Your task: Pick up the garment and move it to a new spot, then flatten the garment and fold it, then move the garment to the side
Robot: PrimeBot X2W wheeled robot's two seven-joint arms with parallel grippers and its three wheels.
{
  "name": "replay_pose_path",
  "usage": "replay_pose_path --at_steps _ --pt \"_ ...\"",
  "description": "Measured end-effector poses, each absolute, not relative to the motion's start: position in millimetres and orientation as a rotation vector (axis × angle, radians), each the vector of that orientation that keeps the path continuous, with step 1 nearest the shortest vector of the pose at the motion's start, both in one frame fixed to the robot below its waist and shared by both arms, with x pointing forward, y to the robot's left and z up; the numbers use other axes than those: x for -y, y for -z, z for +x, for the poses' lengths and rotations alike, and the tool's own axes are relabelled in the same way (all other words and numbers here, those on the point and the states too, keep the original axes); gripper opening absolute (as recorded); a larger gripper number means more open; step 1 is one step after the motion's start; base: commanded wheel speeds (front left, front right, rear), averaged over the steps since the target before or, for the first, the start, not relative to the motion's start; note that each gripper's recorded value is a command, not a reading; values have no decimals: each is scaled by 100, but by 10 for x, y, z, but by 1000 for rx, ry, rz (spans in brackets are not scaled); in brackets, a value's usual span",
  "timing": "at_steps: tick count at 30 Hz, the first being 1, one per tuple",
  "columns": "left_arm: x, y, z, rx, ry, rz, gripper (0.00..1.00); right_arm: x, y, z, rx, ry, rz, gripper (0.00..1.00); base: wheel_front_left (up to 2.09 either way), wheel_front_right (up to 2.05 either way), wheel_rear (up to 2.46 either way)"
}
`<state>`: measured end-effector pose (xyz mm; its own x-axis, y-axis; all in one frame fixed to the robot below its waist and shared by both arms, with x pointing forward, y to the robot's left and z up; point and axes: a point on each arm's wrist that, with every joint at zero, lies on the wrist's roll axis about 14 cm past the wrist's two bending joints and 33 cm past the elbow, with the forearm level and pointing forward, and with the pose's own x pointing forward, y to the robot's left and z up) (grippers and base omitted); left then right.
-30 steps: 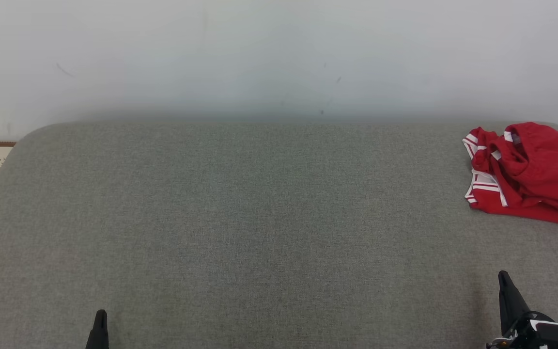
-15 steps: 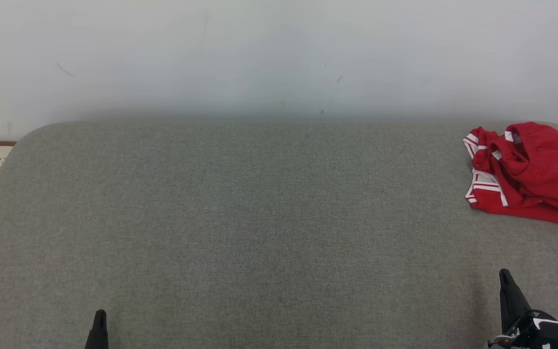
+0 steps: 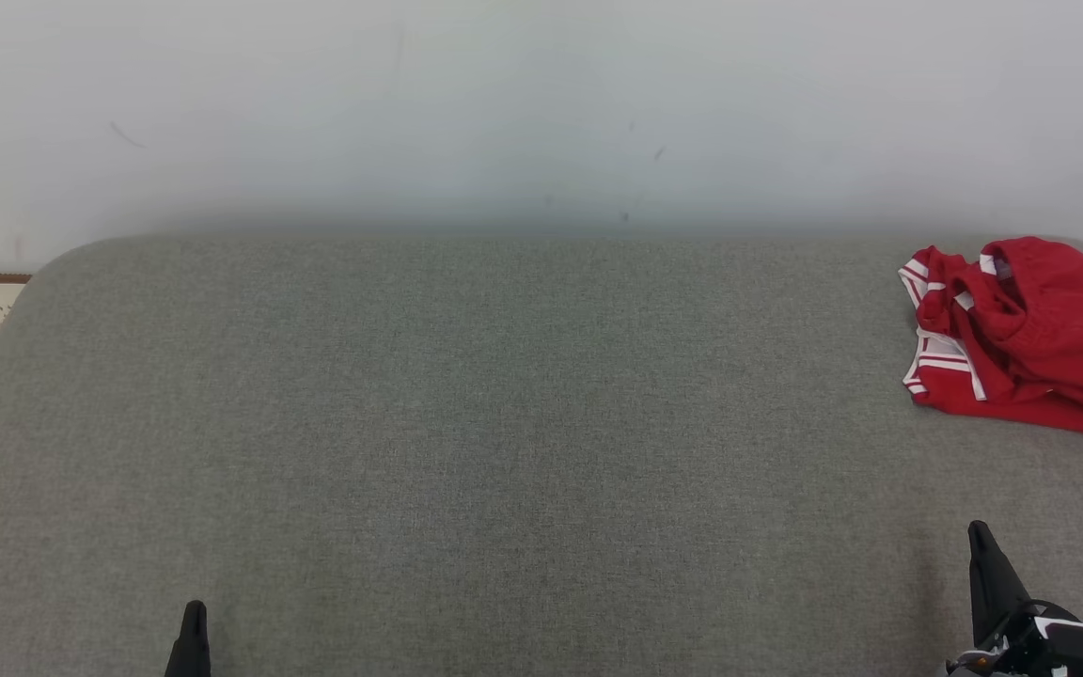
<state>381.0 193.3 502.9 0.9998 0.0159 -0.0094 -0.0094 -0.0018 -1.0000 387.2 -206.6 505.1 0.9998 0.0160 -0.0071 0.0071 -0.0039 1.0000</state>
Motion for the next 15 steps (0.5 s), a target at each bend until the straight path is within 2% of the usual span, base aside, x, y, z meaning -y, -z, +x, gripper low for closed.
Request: replay_pose_path --at_steps 15 --pt "-1933 -5029 3810 5 -20 -1573 0 2065 -5051 3871 -18 -7 1576 0 0 0 0"
